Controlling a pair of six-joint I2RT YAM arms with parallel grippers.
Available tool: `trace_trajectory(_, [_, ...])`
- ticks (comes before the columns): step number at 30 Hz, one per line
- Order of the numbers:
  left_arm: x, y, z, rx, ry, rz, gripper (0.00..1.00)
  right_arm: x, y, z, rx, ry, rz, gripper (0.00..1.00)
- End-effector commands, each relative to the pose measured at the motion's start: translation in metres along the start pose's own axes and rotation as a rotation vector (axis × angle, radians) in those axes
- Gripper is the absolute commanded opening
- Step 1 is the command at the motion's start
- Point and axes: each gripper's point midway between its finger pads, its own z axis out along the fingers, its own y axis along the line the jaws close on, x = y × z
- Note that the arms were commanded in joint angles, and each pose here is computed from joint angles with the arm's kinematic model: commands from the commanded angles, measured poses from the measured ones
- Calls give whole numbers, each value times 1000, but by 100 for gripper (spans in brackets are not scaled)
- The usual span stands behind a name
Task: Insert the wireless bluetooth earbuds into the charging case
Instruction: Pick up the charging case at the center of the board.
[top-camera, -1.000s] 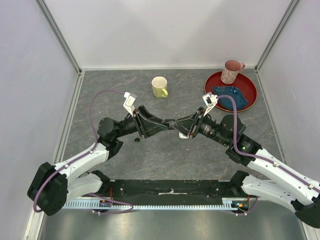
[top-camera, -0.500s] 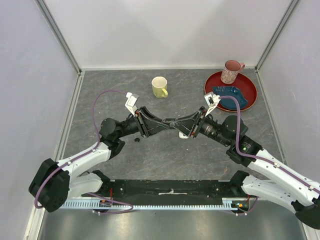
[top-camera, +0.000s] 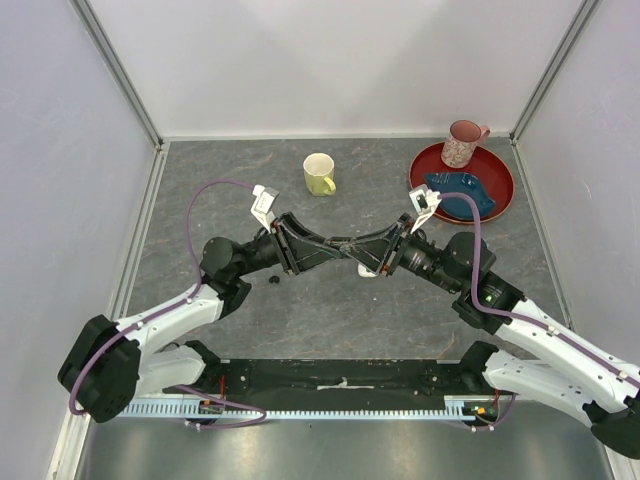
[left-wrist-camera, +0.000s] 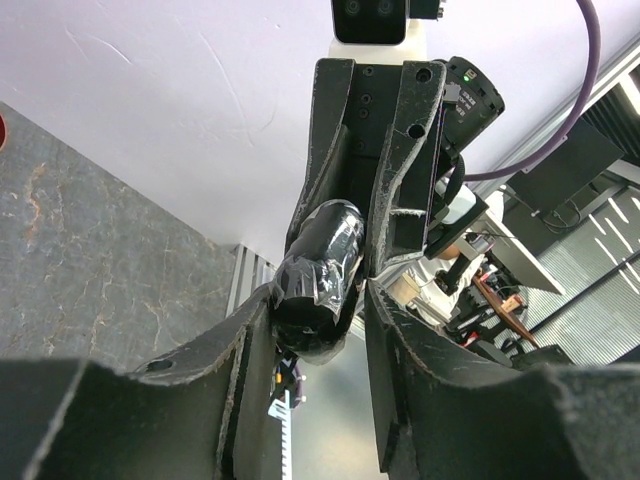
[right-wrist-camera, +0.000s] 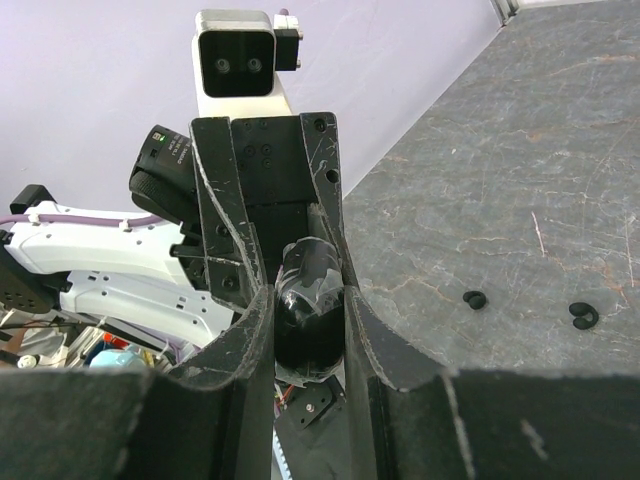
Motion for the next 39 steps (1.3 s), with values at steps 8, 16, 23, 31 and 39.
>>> trace_trajectory(8, [-13, -17, 6, 55, -38, 37, 22, 1, 0, 1, -9, -4, -8, 2])
trace_trajectory(16, [-12, -16, 6, 47, -38, 92, 2, -10, 1, -2, 16, -45, 17, 46])
trace_trajectory(23, [-7, -8, -2, -33, 5, 257, 2, -45, 6, -6, 111, -108, 64, 96])
trace_trajectory(31, [-21, 0, -24, -168, -28, 622, 2, -46, -1, -8, 257, -48, 225, 98])
trace_trajectory(39, [-36, 2, -33, -234, -45, 806, 2, -10, 13, 14, 190, 138, 458, 98])
